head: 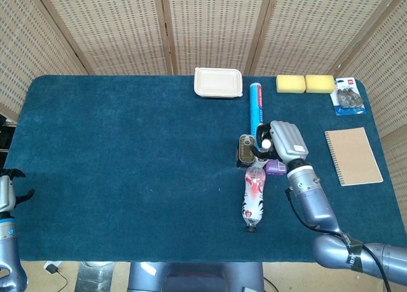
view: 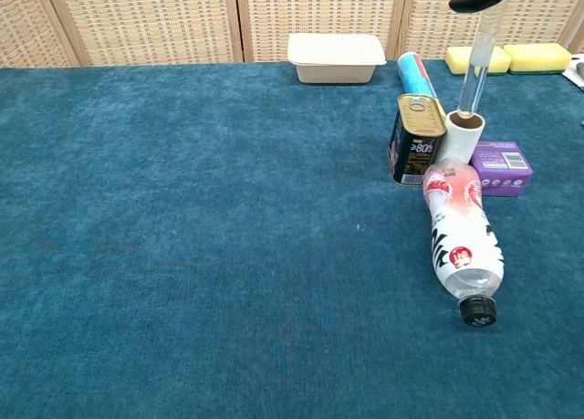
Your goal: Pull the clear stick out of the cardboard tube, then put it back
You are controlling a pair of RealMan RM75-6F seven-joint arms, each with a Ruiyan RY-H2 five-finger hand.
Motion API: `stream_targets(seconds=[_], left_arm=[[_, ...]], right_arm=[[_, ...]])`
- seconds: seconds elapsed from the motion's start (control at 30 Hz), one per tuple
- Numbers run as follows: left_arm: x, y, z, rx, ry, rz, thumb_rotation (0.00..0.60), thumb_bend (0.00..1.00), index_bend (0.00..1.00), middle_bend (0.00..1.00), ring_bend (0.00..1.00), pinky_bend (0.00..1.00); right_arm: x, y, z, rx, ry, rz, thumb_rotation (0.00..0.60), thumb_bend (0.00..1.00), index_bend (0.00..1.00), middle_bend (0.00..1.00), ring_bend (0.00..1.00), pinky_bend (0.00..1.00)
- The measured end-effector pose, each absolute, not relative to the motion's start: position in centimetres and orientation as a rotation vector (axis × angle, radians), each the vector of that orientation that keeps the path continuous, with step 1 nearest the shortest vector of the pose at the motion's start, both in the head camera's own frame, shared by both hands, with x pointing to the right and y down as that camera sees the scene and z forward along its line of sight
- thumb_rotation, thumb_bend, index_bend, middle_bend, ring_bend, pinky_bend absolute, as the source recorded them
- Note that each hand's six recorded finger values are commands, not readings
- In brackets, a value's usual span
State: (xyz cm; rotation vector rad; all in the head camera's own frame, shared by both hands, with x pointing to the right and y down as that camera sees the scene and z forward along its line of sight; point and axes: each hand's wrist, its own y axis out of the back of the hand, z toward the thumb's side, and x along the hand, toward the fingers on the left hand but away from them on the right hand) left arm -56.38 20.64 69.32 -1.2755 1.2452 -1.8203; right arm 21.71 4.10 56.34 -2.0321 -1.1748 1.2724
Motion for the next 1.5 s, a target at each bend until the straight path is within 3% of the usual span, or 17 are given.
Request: stream_targets(seconds=[0.6,1.5], left_arm=[[-56.4,20.6,69.3,-1.274,1.245,-1.820,0.600,0.15,0.45,0.42,0.23,0.32],[-56.4,20.6,69.3,-1.272,1.243,-1.822,0.600,0.15,0.45,0.42,0.23,0.32]], right_arm=[[20.6,3.1,57.5,-2.038,-1.170,1.259,0.600,0.41,0.79,0.96,0.94,0.87],[23.4,2.8,58.8,-2.019,-1.199,1.320,0.600,0.41,0.79,0.96,0.94,0.87]])
